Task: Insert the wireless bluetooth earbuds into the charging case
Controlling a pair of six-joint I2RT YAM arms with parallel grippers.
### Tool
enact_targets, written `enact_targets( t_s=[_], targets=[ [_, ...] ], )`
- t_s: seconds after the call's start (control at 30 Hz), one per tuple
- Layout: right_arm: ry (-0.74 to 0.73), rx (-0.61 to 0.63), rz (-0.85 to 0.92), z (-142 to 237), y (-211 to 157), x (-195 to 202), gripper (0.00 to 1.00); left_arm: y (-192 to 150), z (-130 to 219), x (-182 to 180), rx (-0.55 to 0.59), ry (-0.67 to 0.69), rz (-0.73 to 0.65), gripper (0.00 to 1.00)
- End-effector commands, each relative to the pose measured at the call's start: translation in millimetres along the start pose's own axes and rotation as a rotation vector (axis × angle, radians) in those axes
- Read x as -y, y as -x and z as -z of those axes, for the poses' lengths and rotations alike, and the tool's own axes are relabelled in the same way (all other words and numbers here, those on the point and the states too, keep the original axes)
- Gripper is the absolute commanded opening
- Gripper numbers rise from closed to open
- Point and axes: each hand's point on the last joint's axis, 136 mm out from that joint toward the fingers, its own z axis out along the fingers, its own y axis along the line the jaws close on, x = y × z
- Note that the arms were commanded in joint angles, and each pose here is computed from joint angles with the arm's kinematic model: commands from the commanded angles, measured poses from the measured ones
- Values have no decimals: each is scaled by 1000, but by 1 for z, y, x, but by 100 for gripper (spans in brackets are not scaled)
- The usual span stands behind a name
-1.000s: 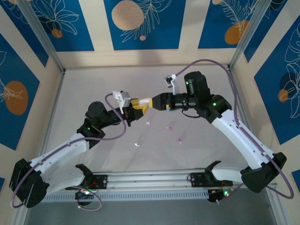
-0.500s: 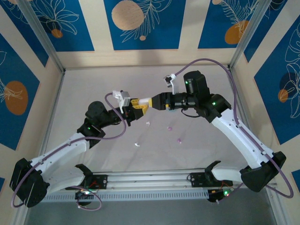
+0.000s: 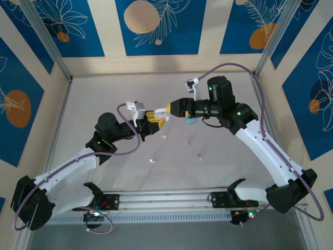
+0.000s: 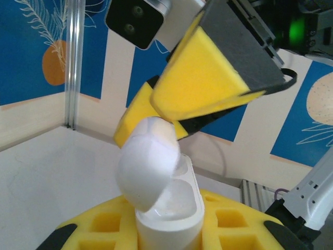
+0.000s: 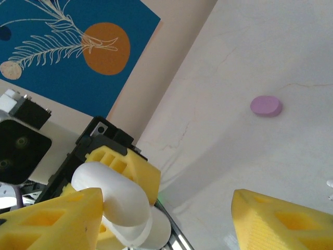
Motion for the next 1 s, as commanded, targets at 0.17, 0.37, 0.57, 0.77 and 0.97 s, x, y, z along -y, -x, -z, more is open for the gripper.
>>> enact_targets(
  t_s=[0.17,0.37,0.57,0.77,0.97],
  targets=[
    [-37,15,-48,0,9,10,68,22,3,21,70,-78,-65,17],
    [-78,120,-47,29,30,1,78,8,6,3,31,25,-63,18],
    [-305,209,-188,70,13,63,77,0,20,-10,24,139,-80,18],
    [-371,24,-429,55,-53,132,59,-3,34,-15,17,214,-105,18],
    [-384,-154,-436,5,-81,155,55,4,50,-15,27,275,-142,18]
  ],
)
